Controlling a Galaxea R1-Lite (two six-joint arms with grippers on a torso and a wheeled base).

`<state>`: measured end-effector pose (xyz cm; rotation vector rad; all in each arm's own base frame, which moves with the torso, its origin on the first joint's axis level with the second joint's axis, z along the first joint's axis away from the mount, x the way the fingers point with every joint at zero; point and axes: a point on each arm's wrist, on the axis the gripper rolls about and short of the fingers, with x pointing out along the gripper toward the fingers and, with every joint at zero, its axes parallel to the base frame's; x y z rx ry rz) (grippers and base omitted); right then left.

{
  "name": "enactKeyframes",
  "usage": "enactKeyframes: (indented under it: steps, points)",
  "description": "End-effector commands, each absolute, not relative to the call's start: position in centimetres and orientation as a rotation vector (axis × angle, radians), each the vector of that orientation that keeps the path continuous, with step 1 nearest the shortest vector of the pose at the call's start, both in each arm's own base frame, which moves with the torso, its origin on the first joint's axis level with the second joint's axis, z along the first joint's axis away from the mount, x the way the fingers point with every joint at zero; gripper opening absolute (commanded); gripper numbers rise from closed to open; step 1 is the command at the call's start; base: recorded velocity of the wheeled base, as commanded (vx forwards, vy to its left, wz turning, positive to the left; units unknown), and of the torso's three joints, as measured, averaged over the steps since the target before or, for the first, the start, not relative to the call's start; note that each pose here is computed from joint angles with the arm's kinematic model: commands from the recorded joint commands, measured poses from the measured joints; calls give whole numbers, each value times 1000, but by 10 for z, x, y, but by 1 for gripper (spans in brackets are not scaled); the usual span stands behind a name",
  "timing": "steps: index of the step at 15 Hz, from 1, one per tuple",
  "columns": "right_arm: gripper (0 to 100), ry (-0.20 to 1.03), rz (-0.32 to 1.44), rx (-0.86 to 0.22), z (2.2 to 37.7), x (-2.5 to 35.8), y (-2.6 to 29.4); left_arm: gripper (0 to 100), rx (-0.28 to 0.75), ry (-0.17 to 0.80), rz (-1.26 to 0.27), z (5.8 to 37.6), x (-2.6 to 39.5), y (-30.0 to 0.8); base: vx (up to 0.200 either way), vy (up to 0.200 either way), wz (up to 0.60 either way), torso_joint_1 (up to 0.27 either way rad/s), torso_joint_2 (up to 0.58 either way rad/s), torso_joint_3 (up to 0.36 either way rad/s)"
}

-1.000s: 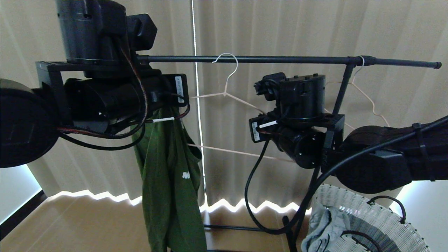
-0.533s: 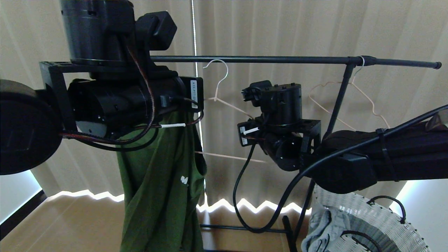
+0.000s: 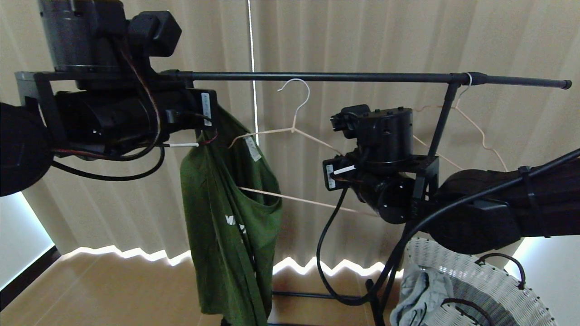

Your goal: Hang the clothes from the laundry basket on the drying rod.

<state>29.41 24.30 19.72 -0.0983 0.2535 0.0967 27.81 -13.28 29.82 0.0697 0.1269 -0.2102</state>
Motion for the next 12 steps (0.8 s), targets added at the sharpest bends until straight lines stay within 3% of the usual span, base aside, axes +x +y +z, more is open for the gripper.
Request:
enactKeyframes:
  steps: [1, 5, 7, 12]
  points:
    - [0, 247, 83, -76, 206, 285, 228, 0, 75, 120, -145, 301, 283, -113, 0, 0, 0, 0, 0, 0]
    - [0, 271, 154, -30, 208, 261, 209, 0, 116, 135, -147, 296, 286, -111, 0, 0, 0, 0, 0, 0]
    - [0, 253, 265, -1, 213, 237, 192, 0, 226, 130, -158, 295, 287, -112, 0, 0, 0, 0, 0, 0]
    - [0, 216, 313, 27, 220, 222, 192, 0, 271, 142, -176, 288, 292, -122, 0, 0, 0, 0, 0, 0]
